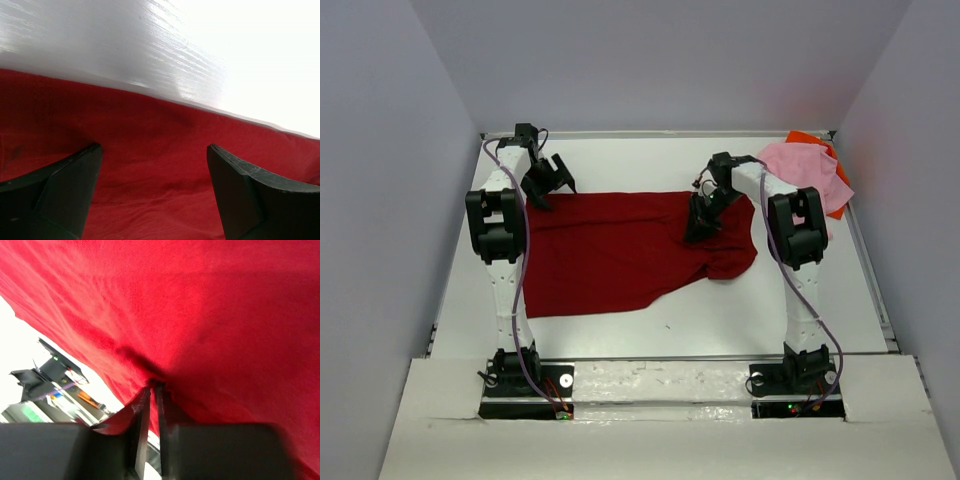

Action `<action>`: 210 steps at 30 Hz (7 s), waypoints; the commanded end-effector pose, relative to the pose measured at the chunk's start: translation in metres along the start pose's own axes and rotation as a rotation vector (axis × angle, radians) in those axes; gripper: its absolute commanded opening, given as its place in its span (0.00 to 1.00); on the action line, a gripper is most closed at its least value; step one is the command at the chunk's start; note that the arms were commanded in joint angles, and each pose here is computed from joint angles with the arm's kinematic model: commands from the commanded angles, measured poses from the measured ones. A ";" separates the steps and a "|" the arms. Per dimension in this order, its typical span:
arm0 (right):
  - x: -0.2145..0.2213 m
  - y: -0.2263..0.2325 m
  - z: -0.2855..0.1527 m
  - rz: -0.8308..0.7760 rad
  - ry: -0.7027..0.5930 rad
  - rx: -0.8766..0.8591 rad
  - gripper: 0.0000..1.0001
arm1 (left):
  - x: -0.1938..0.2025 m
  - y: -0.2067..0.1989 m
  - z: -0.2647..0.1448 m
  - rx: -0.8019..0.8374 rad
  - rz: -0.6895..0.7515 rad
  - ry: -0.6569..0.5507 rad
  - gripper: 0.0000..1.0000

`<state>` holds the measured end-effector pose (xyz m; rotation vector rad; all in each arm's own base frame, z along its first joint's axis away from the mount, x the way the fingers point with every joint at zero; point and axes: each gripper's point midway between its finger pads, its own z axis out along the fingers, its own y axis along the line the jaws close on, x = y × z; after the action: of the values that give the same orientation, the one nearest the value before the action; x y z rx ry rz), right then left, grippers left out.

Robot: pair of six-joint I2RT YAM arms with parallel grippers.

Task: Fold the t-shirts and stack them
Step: Fold the flattened tshirt in 1/3 of the way, then grap the side of the flattened tshirt closest away from the robot with both arms

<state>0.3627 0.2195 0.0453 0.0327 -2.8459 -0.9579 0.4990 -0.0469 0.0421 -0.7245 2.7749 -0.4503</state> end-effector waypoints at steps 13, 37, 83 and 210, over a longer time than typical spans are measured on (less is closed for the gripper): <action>-0.023 0.033 -0.052 -0.087 -0.170 0.075 0.97 | -0.006 -0.019 -0.032 0.048 0.042 -0.047 0.96; 0.138 0.049 -0.120 0.152 -0.460 -0.035 0.89 | 0.174 -0.234 -0.092 0.776 0.298 0.230 0.98; 0.080 -0.030 -0.063 0.351 -0.584 0.133 0.78 | 0.188 -0.248 0.046 0.558 0.328 0.318 0.99; 0.029 -0.081 -0.063 0.326 -0.436 0.207 0.00 | 0.086 -0.199 0.047 0.538 0.207 0.188 0.99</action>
<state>0.3593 0.1140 0.0242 -0.7499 -3.2125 -0.6618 0.5236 -0.2821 0.0611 -0.2538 2.6360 -1.2579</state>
